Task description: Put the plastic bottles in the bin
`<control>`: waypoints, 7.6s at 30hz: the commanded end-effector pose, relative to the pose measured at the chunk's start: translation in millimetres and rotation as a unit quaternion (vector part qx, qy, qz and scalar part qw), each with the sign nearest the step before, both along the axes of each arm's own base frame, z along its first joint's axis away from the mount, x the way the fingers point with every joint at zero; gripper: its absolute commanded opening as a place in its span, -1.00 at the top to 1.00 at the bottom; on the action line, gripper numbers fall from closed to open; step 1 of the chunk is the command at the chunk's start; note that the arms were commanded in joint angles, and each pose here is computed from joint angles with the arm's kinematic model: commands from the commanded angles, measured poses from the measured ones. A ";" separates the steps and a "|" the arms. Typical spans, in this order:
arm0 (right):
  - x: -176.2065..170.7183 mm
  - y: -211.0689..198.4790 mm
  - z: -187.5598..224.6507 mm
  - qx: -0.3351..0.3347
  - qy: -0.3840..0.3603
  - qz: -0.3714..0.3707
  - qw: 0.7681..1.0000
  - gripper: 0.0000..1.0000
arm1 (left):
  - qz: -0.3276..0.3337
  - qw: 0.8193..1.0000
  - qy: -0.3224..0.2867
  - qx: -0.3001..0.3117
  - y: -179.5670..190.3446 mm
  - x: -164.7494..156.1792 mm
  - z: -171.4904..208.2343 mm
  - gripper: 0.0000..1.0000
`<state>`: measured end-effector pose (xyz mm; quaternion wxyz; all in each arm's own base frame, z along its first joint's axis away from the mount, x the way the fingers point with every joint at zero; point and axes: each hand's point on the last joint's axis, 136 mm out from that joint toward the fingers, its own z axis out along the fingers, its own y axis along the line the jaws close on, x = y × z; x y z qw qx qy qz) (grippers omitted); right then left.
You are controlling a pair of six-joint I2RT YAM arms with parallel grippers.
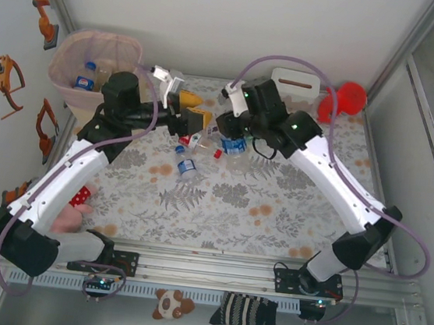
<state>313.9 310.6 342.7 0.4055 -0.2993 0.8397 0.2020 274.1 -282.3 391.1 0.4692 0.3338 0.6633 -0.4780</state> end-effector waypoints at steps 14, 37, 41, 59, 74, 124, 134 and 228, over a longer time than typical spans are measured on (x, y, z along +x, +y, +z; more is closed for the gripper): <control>-36.7 -6.7 142.2 0.244 -0.094 0.025 0.965 0.54 | -0.093 0.993 -0.071 -0.011 -29.1 -35.4 4.1 -0.78; -58.4 -16.0 183.2 0.301 -0.103 0.044 0.947 0.52 | -0.177 0.978 -0.110 0.016 -40.4 -73.1 -1.6 -0.53; -62.9 -19.4 188.7 0.309 -0.106 0.046 0.944 0.52 | -0.179 0.977 -0.116 0.020 -39.2 -75.2 -0.9 -0.38; -57.7 -25.5 180.8 0.289 -0.111 0.025 0.951 -0.08 | -0.177 0.976 -0.125 0.019 -40.2 -74.6 6.3 -0.02; -48.3 -76.9 166.2 0.215 -0.157 -0.083 0.960 -0.41 | 0.013 0.996 -0.073 0.059 -0.3 5.9 3.0 0.01; -57.8 -118.9 149.2 0.181 -0.161 -0.147 0.959 -0.38 | 0.637 0.541 0.498 -0.230 295.2 272.3 -121.7 -0.33; -56.9 -121.2 147.2 0.174 -0.163 -0.152 0.959 -0.38 | 0.628 0.562 0.481 -0.241 293.0 262.8 -93.0 -0.67; -35.6 -105.7 112.6 0.108 -0.149 -0.149 0.971 -0.38 | 0.399 0.693 0.542 0.258 64.9 35.7 -361.1 -0.28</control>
